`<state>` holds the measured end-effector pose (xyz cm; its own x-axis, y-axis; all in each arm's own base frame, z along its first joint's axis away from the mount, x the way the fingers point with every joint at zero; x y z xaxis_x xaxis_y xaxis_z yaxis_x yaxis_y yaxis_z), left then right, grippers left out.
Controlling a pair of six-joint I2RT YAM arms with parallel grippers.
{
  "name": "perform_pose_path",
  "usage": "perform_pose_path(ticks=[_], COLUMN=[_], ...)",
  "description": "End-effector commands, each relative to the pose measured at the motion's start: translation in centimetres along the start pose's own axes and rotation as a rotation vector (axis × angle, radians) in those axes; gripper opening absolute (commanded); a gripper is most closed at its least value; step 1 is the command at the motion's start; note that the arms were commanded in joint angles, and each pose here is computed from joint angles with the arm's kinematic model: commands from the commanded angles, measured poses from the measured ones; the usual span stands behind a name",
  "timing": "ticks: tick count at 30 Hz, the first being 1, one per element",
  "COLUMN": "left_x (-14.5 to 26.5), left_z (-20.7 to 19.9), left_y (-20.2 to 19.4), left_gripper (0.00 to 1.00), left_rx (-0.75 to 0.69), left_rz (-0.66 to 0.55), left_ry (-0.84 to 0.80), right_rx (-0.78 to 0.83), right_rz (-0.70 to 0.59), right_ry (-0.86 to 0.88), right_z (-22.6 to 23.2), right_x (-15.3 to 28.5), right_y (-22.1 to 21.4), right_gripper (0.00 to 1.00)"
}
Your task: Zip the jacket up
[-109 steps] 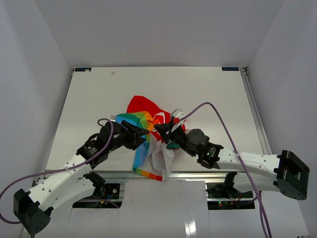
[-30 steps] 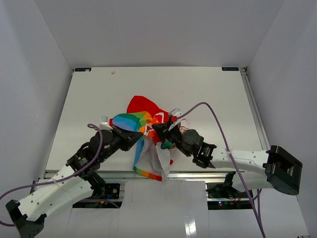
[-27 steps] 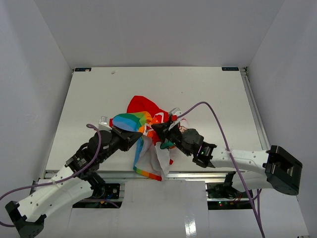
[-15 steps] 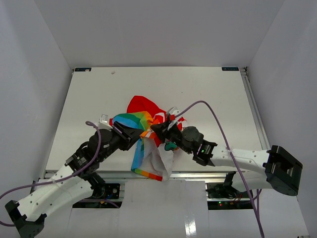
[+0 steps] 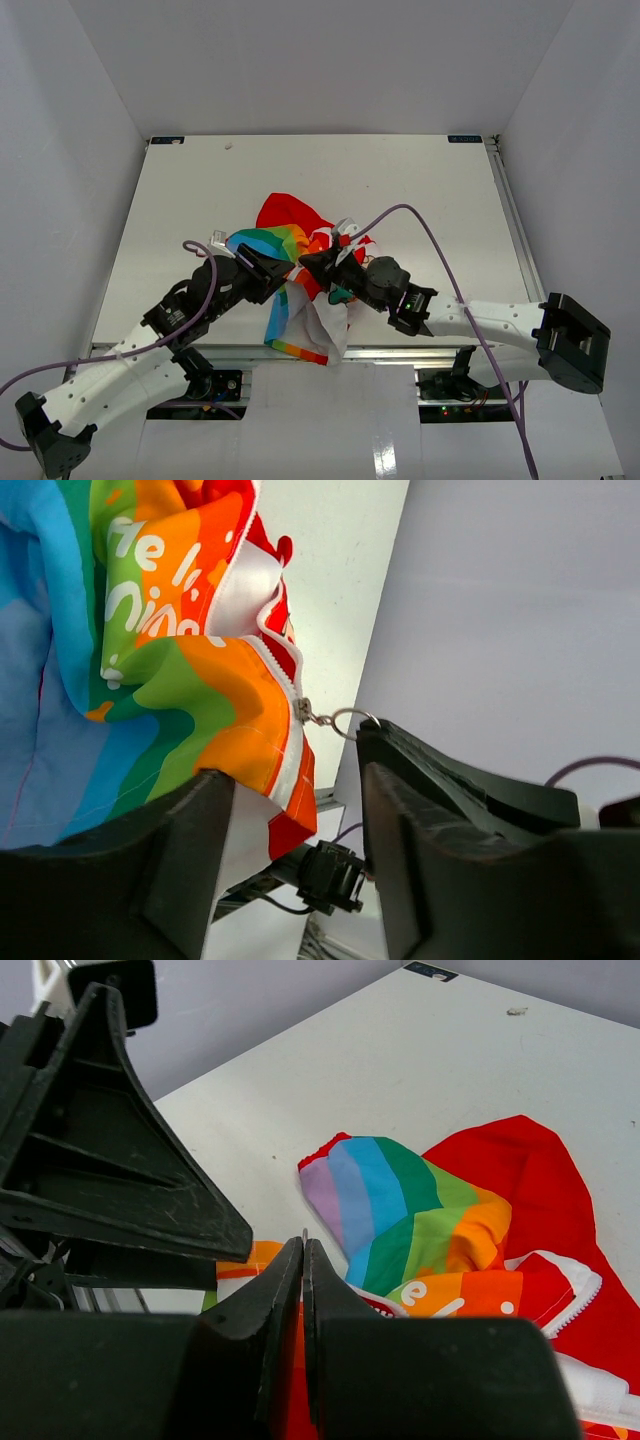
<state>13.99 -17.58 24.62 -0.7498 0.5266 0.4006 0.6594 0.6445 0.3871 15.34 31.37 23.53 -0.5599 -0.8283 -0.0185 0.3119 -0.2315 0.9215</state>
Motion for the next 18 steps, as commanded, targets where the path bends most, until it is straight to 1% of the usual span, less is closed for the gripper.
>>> perform_pose_path(ticks=[1,5,10,12,13,14,15,16,18], left_x=[0.2,0.1,-0.8,-1.1,-1.3,-1.3,-1.4,-1.4,-1.3], left_z=[-0.8,-0.5,-0.4,-0.4,-0.4,-0.4,-0.3,-0.2,0.2], left_y=[-0.2,0.0,-0.1,-0.1,-0.1,-0.2,-0.2,-0.2,-0.2], left_gripper=[0.59,0.53,0.40,0.30,0.21,0.19,0.08,0.00,0.00], left_rx=[0.049,0.067,0.101,0.103,0.103,0.103,0.104,0.105,0.108], left_rz=[0.042,0.023,0.021,0.023,0.024,0.023,0.019,0.012,0.001], left_ry=[-0.006,0.017,0.051,0.055,0.056,0.055,0.053,0.054,0.053], right_rx=[-0.008,-0.014,-0.026,-0.035,-0.040,-0.044,-0.050,-0.054,-0.060], right_rz=[-0.101,-0.111,-0.115,-0.112,-0.107,-0.103,-0.105,-0.105,-0.111], right_ry=[0.034,0.035,0.049,0.060,0.067,0.067,0.065,0.060,0.043], right_z=[1.5,1.5,1.8,2.0,2.1,2.1,2.1,1.9,1.6], right_x=[-0.5,-0.3,-0.2,-0.2,-0.2,-0.2,-0.1,0.0,0.1], right_y=[2.6,2.6,2.3,2.0,1.6,1.5,1.3,0.9,0.7], right_gripper=[0.08,0.08,0.08,0.08,0.08,0.08,0.08,0.08,0.08])
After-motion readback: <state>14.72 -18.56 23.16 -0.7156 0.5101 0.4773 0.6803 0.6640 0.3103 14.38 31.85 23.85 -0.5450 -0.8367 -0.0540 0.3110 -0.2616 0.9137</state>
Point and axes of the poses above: each gripper's point midway between its finger pads, its own x axis back along the fingers, its own z axis along the line the jaws close on, y = z × x, the point moved 7 cm from there along x, back along the fingers, and after that the axes turned 13 degrees about -x, right-handed, at the moved point
